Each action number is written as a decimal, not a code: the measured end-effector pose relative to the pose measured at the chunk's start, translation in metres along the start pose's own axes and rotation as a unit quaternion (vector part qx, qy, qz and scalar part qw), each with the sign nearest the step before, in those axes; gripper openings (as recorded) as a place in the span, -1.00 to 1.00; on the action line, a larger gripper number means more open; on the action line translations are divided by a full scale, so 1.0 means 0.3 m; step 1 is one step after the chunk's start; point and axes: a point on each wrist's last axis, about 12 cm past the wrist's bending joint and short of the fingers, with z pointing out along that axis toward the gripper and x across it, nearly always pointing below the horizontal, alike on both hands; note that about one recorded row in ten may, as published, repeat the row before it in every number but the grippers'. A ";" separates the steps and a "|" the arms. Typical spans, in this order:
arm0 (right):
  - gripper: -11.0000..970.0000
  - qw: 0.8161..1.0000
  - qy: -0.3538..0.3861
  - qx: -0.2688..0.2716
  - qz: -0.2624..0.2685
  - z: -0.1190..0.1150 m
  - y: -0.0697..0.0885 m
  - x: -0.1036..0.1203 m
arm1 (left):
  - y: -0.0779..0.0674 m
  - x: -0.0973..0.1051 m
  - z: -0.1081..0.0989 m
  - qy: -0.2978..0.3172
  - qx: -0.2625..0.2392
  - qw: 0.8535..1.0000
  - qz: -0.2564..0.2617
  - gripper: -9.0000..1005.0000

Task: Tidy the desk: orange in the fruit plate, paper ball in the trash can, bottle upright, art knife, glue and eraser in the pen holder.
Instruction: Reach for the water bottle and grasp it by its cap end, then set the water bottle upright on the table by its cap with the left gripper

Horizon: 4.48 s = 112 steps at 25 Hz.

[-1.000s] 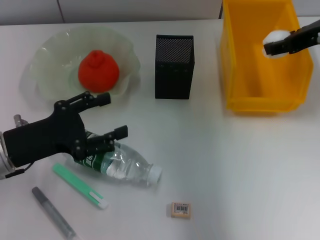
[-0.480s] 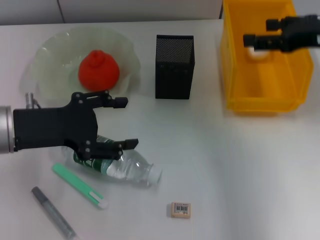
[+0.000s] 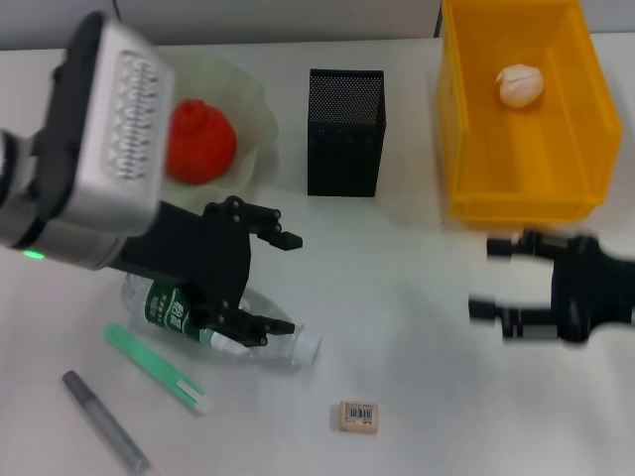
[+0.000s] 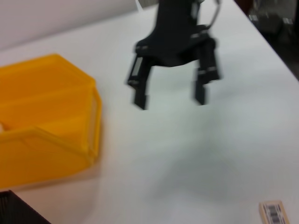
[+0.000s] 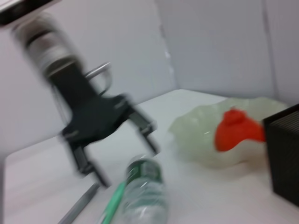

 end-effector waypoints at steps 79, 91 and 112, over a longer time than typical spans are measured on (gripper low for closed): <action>0.74 0.999 -0.008 -0.013 0.040 0.036 0.018 0.090 | 0.062 0.293 -0.144 -0.180 -0.053 0.975 -0.119 -0.11; 0.74 0.999 -0.009 -0.013 0.041 0.037 0.018 0.090 | 0.049 0.343 -0.198 -0.189 -0.096 0.967 -0.142 -0.11; 0.74 0.999 -0.008 -0.014 0.039 0.038 0.010 0.077 | -0.017 0.421 -0.237 -0.194 -0.146 0.947 -0.212 -0.10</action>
